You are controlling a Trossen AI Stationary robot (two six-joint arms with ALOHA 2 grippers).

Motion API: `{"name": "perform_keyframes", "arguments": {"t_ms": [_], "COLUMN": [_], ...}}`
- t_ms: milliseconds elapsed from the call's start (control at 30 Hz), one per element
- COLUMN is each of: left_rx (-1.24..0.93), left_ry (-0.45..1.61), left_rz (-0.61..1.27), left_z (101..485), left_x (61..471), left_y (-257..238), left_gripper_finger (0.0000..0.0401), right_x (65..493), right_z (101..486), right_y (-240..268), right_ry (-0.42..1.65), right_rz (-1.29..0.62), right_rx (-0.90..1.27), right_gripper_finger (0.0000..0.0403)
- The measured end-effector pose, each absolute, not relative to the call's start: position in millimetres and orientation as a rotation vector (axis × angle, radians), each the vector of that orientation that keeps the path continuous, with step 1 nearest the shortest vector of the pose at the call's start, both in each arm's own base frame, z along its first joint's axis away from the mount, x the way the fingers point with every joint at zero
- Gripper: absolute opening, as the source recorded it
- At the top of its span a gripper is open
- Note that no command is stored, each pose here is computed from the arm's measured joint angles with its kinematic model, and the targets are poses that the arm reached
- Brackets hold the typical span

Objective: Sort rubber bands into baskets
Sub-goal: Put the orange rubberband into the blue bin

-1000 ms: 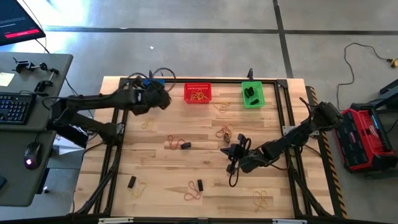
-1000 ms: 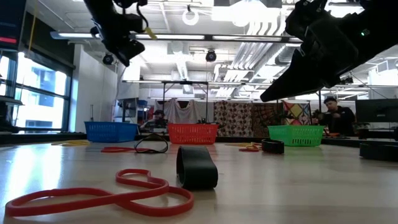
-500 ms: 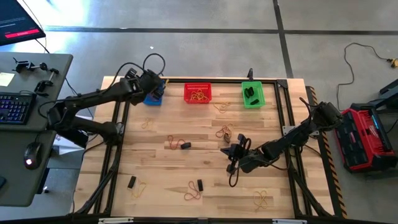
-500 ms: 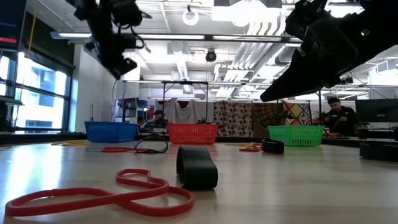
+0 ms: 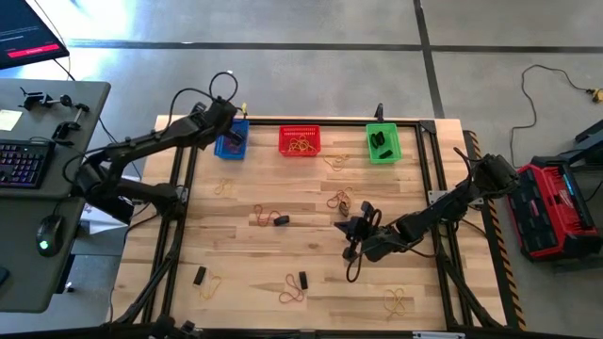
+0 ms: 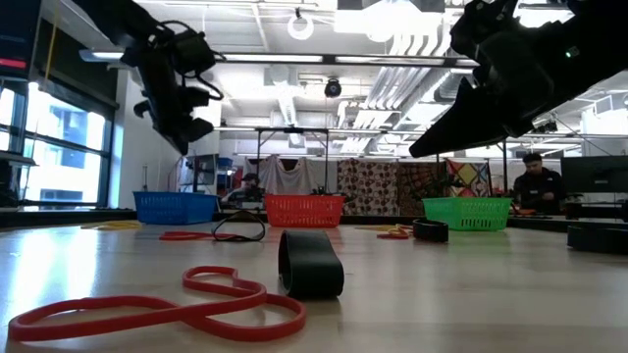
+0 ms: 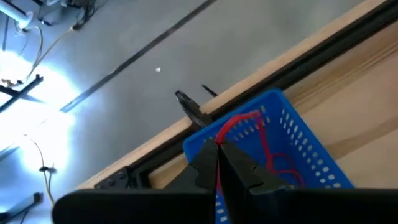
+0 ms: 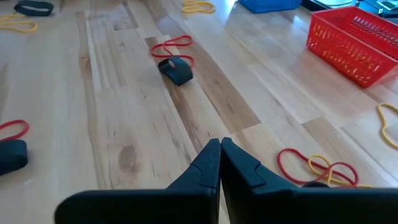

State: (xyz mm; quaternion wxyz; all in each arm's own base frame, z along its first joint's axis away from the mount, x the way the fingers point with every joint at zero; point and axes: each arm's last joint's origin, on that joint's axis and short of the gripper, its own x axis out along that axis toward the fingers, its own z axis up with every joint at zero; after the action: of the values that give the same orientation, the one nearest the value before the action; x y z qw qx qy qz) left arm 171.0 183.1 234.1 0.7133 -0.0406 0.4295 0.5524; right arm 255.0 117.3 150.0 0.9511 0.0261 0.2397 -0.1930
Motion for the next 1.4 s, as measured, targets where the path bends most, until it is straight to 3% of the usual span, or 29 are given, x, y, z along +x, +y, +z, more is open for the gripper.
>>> {"name": "perform_keyframes", "arguments": {"t_ms": [433,1000,1400], "left_rx": [-0.222,-0.271,-0.358], "left_ry": [1.079,1.084,1.222], "left_rz": [1.090,1.084,1.054], "left_z": [198.1,193.3,153.8], "left_x": [174.1,170.8,170.5], "left_y": [202.5,207.9,222.7], "left_gripper_finger": [0.0000,0.0000,0.0000], "right_x": [255.0,255.0,254.9], "right_z": [150.0,150.1,150.0], "right_y": [117.3,117.3,116.5], "right_ry": [0.487,0.486,0.476], "right_rz": [-0.393,-0.395,-0.420], "right_rx": [0.053,0.052,0.034], "right_gripper_finger": [0.0000,0.0000,0.0000]}}
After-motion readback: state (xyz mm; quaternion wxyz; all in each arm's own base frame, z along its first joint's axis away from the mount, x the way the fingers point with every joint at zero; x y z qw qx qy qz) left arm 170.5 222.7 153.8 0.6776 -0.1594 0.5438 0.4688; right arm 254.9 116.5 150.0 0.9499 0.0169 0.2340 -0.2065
